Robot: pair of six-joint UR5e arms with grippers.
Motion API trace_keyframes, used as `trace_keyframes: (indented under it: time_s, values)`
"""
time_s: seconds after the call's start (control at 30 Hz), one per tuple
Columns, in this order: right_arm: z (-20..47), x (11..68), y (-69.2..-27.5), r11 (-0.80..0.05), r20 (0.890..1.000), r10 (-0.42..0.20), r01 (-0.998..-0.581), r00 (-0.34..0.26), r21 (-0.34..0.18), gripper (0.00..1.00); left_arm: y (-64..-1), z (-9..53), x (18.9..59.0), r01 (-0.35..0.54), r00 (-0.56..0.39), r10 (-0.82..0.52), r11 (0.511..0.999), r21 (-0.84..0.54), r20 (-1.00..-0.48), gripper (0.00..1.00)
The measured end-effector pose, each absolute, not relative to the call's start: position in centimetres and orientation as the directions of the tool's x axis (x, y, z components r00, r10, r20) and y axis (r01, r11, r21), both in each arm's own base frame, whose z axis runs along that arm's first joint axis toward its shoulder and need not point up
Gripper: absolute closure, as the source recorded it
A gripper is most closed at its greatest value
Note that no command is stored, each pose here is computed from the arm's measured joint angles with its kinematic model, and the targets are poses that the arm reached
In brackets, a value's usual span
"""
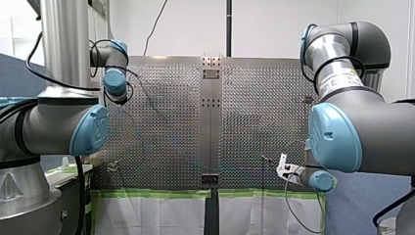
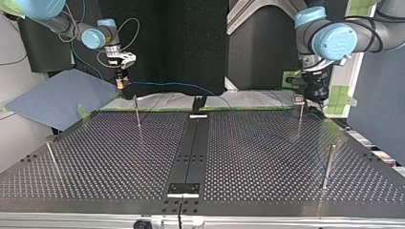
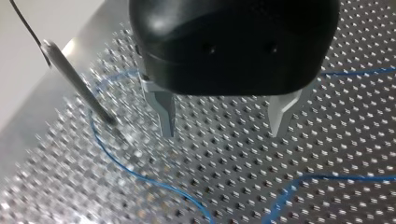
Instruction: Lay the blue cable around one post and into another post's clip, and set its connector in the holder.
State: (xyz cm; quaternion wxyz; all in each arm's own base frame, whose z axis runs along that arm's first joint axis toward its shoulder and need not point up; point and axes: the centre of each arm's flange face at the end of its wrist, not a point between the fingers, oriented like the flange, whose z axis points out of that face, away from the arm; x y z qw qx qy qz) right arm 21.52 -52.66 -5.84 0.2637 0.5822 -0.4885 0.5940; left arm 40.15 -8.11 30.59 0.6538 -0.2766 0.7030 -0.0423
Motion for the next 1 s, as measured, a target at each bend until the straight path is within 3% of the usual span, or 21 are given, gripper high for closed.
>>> trace_keyframes:
  time_s: [0.57,1.0]
  values:
    - [-5.8,21.6,-52.6,-0.385,0.949,-0.257,-0.882,-0.181,-0.272,1.0,-8.8,40.8,39.0,-0.272,0.081,-0.319,0.904,-0.329,-0.944,0.0]
    - [-5.8,21.6,-52.7,-0.384,0.948,-0.26,-0.882,-0.182,-0.274,1.0,-9.8,48.9,36.5,-0.165,0.132,-0.22,0.957,-0.24,-0.967,0.0]
